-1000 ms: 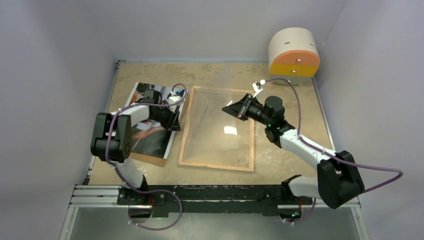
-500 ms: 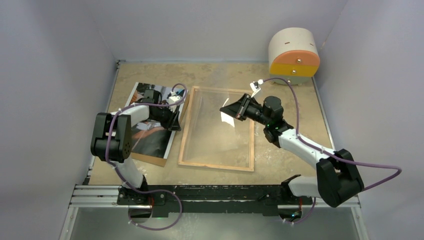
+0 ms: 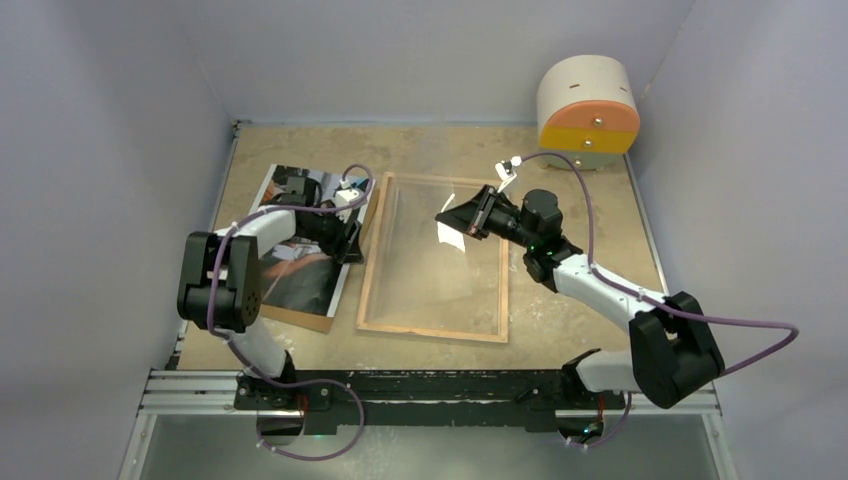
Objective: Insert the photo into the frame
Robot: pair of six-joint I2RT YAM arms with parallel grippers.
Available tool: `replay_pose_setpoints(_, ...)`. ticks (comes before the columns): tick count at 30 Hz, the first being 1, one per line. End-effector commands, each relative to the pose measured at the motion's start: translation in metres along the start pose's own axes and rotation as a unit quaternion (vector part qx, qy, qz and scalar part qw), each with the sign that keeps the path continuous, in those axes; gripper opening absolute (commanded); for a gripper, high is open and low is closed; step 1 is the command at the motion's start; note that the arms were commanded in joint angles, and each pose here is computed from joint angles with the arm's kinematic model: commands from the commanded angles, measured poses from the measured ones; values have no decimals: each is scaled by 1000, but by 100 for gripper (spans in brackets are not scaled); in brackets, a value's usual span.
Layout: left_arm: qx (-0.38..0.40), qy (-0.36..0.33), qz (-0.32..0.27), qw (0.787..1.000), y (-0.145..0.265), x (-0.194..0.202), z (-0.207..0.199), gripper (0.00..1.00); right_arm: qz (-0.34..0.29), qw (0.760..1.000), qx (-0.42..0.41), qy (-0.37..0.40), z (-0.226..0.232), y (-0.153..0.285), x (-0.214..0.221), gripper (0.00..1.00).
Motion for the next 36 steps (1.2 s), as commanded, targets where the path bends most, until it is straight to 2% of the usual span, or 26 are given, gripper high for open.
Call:
replay_pose_setpoints(1, -39, -77, -24, 996, 40, -36, 1, 63, -4, 999, -37, 33, 30, 0, -6, 0)
replay_pose_setpoints(6, -42, -109, -20, 993, 60, -40, -16, 68, 0, 999, -18, 42, 22, 4, -2, 0)
replay_pose_setpoints(14, -33, -83, 13, 996, 42, -9, -20, 65, 5, 998, 23, 62, -2, 5, 0, 0)
replay_pose_setpoints(30, -20, -54, 22, 998, 19, 4, -13, 59, -32, 985, 99, 139, -17, 18, -22, 0)
replay_pose_setpoints(36, -18, -50, 21, 998, 15, 4, -13, 58, -40, 982, 116, 146, -19, 29, -23, 0)
Point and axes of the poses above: each gripper's point midway between its finger pads, its own y axis back along the fingers, its own z axis along the line the jaws close on, x = y × z, the point moved 2 cm from there along y, back along the fingers, and after that the axes turned 15 degrees about -y, right-handed, at the moved point
